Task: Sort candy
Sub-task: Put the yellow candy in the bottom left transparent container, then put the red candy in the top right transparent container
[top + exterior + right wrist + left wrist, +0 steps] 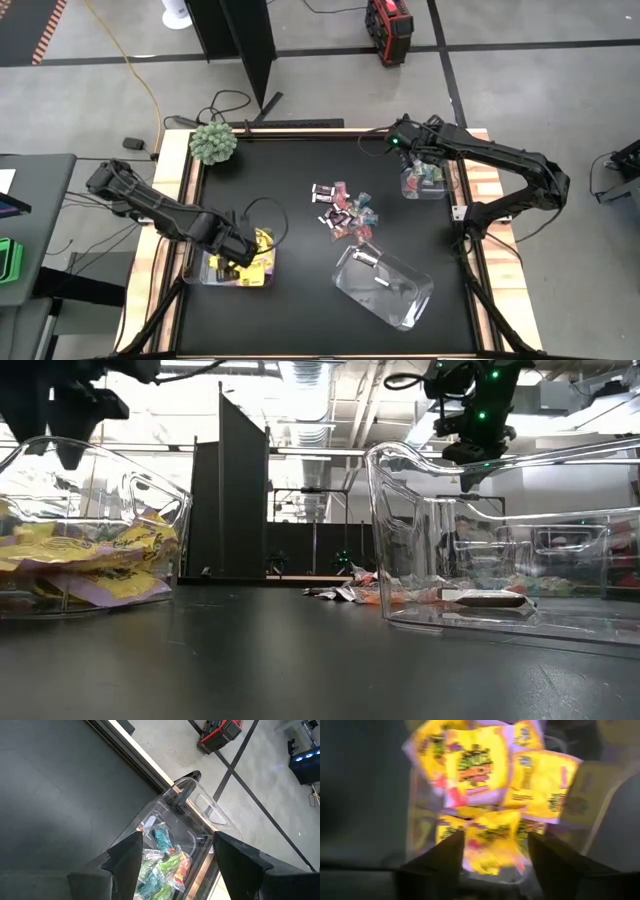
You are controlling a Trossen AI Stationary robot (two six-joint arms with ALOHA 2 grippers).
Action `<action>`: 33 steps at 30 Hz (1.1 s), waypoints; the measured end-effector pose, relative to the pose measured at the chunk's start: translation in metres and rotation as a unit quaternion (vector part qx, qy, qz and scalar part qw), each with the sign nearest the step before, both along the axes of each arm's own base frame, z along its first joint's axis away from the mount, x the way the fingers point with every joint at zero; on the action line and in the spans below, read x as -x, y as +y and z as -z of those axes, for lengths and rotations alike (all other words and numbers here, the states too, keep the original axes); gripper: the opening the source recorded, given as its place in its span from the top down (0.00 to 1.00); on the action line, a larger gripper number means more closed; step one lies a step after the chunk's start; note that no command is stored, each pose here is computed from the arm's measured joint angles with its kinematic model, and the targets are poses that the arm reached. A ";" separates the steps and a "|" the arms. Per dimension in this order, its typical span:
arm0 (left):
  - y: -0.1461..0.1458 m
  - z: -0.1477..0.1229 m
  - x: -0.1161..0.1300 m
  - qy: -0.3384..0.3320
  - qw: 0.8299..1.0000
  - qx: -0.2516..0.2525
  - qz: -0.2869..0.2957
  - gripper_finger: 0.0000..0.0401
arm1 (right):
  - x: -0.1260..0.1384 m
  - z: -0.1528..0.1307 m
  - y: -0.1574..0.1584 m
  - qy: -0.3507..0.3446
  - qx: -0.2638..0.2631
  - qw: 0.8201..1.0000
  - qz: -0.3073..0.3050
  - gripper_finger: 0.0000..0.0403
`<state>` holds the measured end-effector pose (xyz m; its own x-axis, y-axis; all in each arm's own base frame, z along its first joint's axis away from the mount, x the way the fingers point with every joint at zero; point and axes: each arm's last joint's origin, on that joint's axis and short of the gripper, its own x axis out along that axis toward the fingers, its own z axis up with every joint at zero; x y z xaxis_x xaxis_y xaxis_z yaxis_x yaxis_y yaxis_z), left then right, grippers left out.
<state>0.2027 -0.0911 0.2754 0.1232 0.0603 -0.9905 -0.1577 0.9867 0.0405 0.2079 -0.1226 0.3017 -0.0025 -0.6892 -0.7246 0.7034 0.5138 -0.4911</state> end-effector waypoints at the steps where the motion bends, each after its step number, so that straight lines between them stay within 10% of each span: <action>1: 0.001 -0.002 0.001 0.002 1.000 -0.011 0.004 0.41 | -0.001 0.000 0.001 -0.001 -0.001 1.000 -0.003 0.36; 16: 0.027 -0.025 -0.032 -0.176 0.961 -0.212 0.010 0.32 | -0.033 -0.002 0.049 -0.054 -0.066 0.977 -0.194 0.36; 27: 0.066 -0.016 -0.058 -0.242 0.930 -0.272 -0.047 0.32 | -0.058 0.016 0.069 -0.064 -0.150 0.948 -0.273 0.36; 33: 0.102 0.009 -0.065 -0.231 0.947 -0.223 -0.013 0.32 | -0.079 0.042 0.063 -0.024 -0.159 0.943 -0.292 0.36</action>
